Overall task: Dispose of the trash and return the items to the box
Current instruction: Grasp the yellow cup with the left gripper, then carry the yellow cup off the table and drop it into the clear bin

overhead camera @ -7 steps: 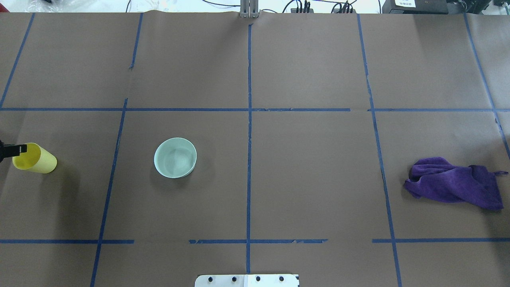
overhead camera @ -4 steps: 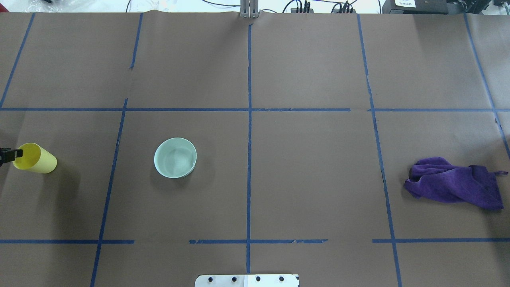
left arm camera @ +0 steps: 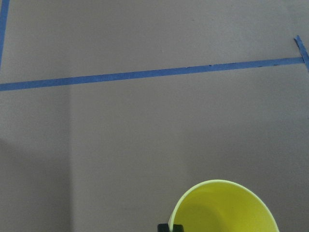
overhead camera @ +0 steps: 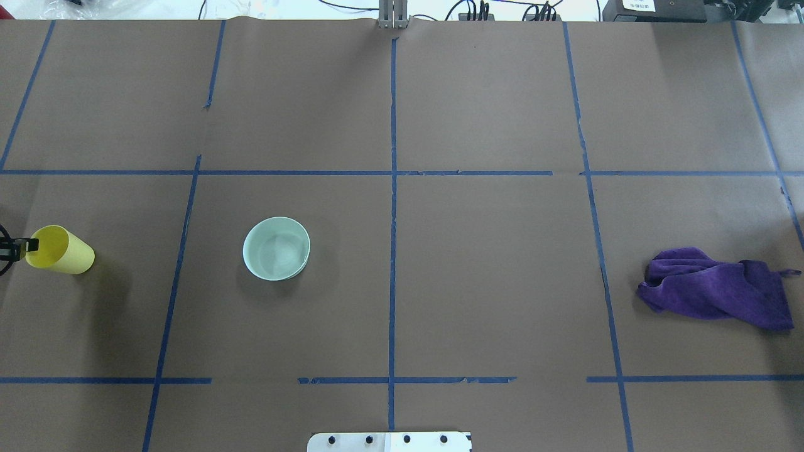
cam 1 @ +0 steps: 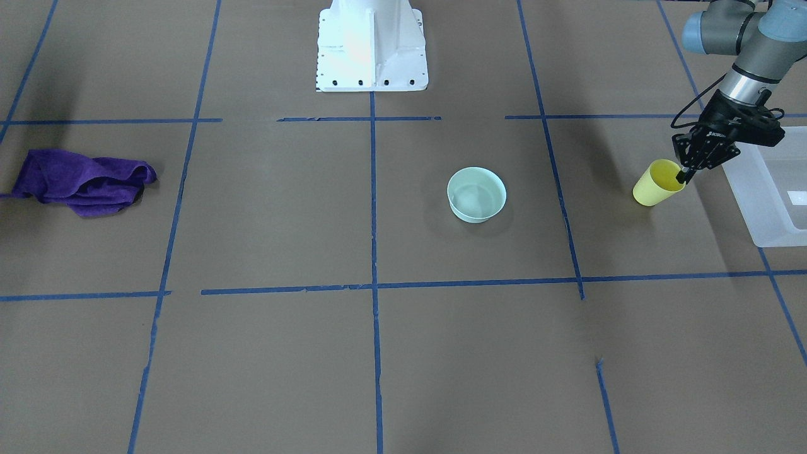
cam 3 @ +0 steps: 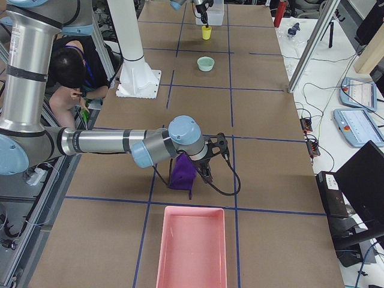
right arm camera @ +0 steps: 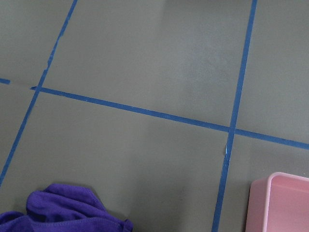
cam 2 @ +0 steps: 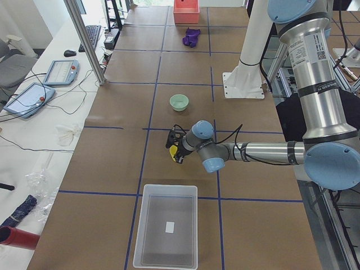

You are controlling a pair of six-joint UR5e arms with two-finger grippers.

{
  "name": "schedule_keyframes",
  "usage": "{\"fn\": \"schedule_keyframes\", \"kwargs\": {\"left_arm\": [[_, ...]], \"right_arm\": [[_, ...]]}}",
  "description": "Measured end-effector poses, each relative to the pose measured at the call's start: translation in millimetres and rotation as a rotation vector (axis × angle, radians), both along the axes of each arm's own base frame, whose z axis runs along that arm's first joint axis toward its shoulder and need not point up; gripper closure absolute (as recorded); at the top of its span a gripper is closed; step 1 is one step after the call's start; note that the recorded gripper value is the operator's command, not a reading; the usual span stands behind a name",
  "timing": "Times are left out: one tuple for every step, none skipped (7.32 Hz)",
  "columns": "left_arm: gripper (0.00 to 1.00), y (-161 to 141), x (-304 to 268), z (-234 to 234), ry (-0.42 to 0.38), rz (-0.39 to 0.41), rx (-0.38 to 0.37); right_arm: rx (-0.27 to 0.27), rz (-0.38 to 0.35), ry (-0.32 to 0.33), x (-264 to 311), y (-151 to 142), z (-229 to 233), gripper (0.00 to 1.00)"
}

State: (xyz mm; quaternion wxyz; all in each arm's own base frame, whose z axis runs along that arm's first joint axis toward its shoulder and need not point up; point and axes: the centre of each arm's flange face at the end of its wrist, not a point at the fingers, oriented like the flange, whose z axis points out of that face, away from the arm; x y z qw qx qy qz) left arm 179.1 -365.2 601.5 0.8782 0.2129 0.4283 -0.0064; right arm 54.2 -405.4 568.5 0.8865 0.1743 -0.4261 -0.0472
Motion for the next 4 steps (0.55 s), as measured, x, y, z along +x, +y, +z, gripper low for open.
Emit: {"fn": "schedule_keyframes", "kwargs": {"left_arm": [[1.0,2,-7,-5,0.015,0.048,0.015],[1.0,-3,-31,-7,0.009,0.092,0.053],[1.0,-14,-72,-5,-0.025,0.115,0.099],[1.0,-26,-120,-1,-0.074,0.133,0.134]], "right_arm": [[0.0,0.0,0.0,0,0,0,0.0],[-0.001,0.0,0.0,0,1,1,0.0],[-0.005,0.0,0.0,0,2,2,0.0],[-0.01,0.0,0.0,0,4,4,0.0]]}}
